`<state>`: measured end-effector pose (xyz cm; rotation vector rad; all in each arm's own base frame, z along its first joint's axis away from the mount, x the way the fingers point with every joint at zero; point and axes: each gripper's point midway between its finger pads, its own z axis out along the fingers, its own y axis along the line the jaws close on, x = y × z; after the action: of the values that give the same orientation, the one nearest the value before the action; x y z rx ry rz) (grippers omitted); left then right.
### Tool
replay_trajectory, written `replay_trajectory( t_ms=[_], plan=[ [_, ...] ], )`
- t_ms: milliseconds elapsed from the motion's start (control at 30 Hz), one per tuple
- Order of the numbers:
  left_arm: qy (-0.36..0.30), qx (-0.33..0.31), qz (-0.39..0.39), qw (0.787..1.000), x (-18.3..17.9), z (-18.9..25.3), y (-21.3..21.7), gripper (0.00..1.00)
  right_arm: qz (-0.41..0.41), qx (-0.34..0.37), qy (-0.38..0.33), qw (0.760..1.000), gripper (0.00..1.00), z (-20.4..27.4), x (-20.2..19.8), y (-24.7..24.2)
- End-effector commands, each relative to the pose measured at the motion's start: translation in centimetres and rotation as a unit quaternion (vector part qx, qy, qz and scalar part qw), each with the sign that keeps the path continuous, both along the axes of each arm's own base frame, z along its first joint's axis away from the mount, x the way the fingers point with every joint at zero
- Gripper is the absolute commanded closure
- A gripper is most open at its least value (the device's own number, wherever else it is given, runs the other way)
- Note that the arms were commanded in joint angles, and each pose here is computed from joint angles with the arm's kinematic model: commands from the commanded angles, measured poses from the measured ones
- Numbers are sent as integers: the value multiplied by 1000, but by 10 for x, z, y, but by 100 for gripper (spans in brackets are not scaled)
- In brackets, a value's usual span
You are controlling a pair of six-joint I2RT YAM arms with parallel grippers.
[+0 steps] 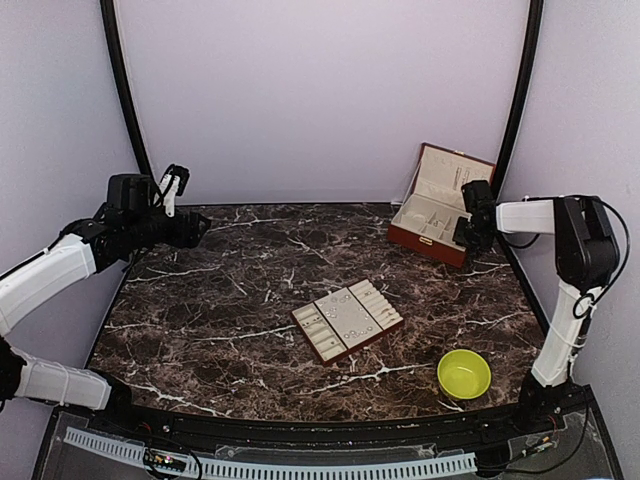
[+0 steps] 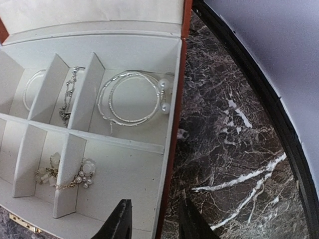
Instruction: Organize the mixed jewelry
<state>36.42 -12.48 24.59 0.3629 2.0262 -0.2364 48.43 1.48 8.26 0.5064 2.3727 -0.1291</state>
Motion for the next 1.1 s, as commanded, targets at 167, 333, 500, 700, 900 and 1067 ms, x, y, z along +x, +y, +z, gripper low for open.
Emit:
replay_trajectory(
  t_ms=[167, 333, 500, 700, 900, 1067],
  plan=[
    [-11, -6, -10, 1000, -5, 5, -1, 26, -11, -16, 21, 1000, 73, -18, 0, -7],
    [-15, -11, -13, 1000, -6, 9, -2, 26, -5, -8, 24, 1000, 82, -19, -2, -3],
    [-15, -14, -15, 1000, -7, 9, -3, 26, 6, 1, 16, 1000, 91, -14, -6, 4],
    [-10, -13, -15, 1000, -5, 6, -4, 26, 39, -2, 13, 999, 99, -10, -6, 29],
    [-9, -12, -13, 1000, -5, 4, -3, 26, 81, 3, 3, 997, 100, -2, -3, 67],
    [-8, -11, -14, 1000, -5, 4, -3, 26, 120, 5, -5, 993, 100, 1, -1, 102]
  ],
)
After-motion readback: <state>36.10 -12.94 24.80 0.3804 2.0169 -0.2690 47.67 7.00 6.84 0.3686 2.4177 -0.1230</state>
